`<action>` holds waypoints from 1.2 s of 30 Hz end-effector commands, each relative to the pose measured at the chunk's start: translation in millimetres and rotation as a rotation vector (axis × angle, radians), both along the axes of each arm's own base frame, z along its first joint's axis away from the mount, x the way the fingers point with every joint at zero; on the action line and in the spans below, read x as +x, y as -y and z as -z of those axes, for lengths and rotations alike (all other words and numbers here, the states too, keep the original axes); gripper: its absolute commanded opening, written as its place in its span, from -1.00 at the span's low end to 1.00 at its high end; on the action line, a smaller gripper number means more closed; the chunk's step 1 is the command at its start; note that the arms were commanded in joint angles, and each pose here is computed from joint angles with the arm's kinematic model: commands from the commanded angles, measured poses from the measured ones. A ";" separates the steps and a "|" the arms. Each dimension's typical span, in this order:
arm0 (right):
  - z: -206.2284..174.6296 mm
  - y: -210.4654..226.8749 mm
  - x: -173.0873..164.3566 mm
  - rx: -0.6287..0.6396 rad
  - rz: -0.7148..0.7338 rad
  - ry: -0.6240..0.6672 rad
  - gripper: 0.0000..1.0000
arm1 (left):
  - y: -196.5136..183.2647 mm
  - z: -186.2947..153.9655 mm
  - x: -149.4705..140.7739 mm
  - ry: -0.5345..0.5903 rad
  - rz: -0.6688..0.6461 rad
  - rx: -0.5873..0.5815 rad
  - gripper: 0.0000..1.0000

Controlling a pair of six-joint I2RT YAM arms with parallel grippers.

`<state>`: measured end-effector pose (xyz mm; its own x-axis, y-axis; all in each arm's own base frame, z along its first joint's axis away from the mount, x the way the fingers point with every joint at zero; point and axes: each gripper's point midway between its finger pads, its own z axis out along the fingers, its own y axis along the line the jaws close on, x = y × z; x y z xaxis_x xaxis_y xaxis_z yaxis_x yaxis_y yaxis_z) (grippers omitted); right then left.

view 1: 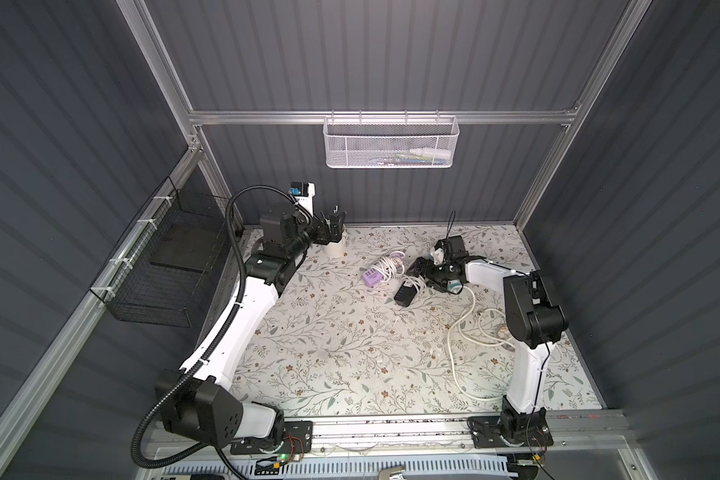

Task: Unwrap the cord wrapped around the power strip
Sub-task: Pick up the power strip from the center of the board.

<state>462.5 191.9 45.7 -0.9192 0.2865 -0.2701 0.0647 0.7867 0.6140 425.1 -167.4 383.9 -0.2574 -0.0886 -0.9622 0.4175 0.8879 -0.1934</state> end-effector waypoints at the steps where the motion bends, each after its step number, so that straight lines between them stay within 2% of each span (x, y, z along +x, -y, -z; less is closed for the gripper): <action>1: 3.0 -4.7 6.1 0.010 0.004 0.012 0.86 | 5.7 1.0 -0.4 0.012 0.026 0.004 1.00; 3: 2.6 -5.7 6.7 0.019 0.004 0.018 0.74 | 5.8 0.0 -0.4 0.014 0.026 0.002 1.00; 13: -18.6 -17.6 6.4 0.128 -0.023 0.090 -0.25 | 7.6 -0.4 2.4 -0.004 0.023 -0.035 1.00; 19: -60.8 -18.5 2.5 0.172 -0.042 0.180 -0.27 | 8.1 -2.1 1.6 -0.013 0.022 -0.063 1.00; 23: -116.3 -11.4 -3.1 0.199 -0.043 0.282 -0.25 | 14.2 -0.5 -1.6 -0.031 0.057 -0.086 0.99; 29: -216.0 0.3 -16.6 0.240 -0.040 0.474 -0.23 | 48.0 0.9 -20.8 -0.067 0.282 -0.170 1.00; 36: -334.5 5.6 -38.3 0.373 -0.024 0.791 -0.20 | 88.2 -12.7 -46.8 -0.078 0.600 -0.364 1.00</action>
